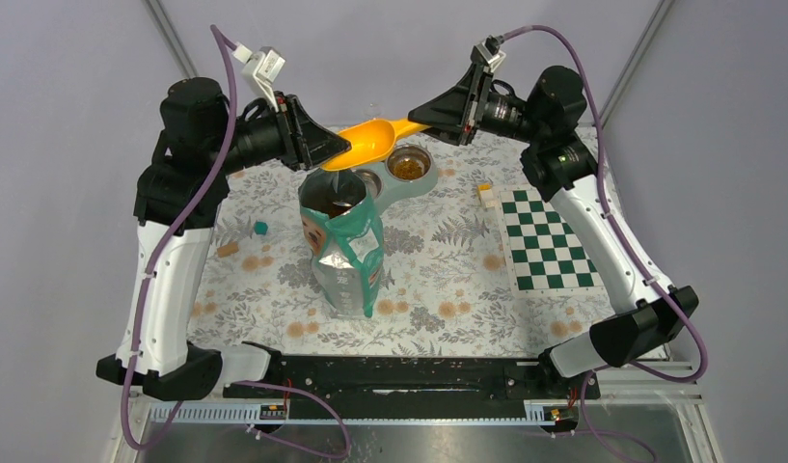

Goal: Serve the pet food

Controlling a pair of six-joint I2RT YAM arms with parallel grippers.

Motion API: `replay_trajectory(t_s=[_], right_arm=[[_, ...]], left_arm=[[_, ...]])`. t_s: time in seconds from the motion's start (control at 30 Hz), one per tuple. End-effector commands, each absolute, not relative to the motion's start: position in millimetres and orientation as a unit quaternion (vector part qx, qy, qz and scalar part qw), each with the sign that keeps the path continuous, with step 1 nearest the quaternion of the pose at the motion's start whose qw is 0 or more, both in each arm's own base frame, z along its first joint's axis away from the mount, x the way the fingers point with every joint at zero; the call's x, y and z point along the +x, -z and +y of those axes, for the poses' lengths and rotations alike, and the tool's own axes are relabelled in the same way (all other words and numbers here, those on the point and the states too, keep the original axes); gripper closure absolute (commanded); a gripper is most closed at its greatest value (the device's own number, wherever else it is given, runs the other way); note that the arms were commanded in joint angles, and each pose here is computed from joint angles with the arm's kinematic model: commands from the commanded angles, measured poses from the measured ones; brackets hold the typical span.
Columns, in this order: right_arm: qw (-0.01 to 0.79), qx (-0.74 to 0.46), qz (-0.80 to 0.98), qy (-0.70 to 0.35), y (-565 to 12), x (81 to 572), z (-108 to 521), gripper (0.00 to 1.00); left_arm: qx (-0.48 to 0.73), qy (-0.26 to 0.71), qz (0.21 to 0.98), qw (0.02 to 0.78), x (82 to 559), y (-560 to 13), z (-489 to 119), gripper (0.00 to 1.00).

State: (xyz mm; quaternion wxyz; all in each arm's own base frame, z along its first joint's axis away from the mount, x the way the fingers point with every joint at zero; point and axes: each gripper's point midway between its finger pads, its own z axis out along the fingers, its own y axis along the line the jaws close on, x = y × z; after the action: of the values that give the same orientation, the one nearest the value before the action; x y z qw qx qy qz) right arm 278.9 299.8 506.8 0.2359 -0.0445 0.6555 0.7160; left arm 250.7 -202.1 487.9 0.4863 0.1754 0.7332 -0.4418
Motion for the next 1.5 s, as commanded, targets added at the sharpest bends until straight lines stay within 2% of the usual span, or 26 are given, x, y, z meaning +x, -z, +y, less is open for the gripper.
replay_trajectory(t_s=[0.0, 0.03, 0.07, 0.17, 0.27, 0.37, 0.73, 0.83, 0.87, 0.93, 1.0, 1.13, 1.33, 1.47], right_arm=[[0.274, -0.079, 0.621, -0.730, -535.0, 256.3, 297.4, 1.00], [0.283, -0.073, 0.618, -0.729, -536.5, 258.0, 296.2, 1.00], [0.295, -0.068, 0.617, -0.727, -538.2, 259.1, 294.1, 1.00], [0.346, -0.045, 0.624, -0.699, -537.7, 266.8, 284.6, 1.00], [0.400, -0.041, 0.651, -0.644, -532.0, 270.2, 272.3, 1.00], [0.429, -0.046, 0.670, -0.604, -527.8, 270.3, 263.3, 1.00], [0.418, -0.045, 0.696, -0.582, -507.9, 269.5, 260.8, 1.00], [0.420, -0.046, 0.694, -0.583, -509.1, 267.8, 260.1, 1.00], [0.421, -0.045, 0.694, -0.582, -509.5, 267.5, 259.3, 1.00], [0.424, -0.045, 0.693, -0.581, -510.0, 267.0, 258.5, 1.00], [0.426, -0.044, 0.693, -0.580, -510.5, 266.4, 257.5, 1.00], [0.441, -0.039, 0.697, -0.564, -510.5, 267.2, 251.4, 1.00], [0.481, -0.013, 0.700, -0.529, -508.4, 277.3, 237.6, 1.00], [0.483, -0.010, 0.700, -0.526, -508.6, 280.0, 237.4, 1.00]], left_arm=[[0.163, 0.407, 0.738, 0.512, 263.6, -491.2, -192.8, 0.53], [0.154, 0.393, 0.747, 0.513, 264.7, -487.7, -187.6, 0.43], [0.144, 0.372, 0.755, 0.521, 267.4, -485.5, -180.3, 0.38], [0.095, 0.288, 0.780, 0.547, 275.7, -475.6, -148.0, 0.31], [0.050, 0.193, 0.810, 0.551, 280.1, -454.4, -111.8, 0.29], [0.029, 0.142, 0.837, 0.528, 278.4, -426.6, -92.9, 0.28], [0.041, 0.135, 0.887, 0.440, 276.1, -361.2, -98.9, 0.28], [0.047, 0.151, 0.892, 0.424, 280.4, -355.2, -107.4, 0.36], [0.048, 0.153, 0.892, 0.422, 282.6, -354.3, -109.1, 0.44], [0.049, 0.149, 0.893, 0.423, 286.1, -355.7, -108.5, 0.69], [0.049, 0.136, 0.893, 0.427, 289.0, -358.7, -104.4, 0.99], [0.029, 0.095, 0.885, 0.454, 293.2, -366.4, -86.8, 1.00], [-0.071, -0.008, 0.841, 0.536, 298.6, -410.6, -28.8, 1.00], [-0.074, -0.015, 0.808, 0.584, 298.3, -445.5, -16.5, 1.00]])
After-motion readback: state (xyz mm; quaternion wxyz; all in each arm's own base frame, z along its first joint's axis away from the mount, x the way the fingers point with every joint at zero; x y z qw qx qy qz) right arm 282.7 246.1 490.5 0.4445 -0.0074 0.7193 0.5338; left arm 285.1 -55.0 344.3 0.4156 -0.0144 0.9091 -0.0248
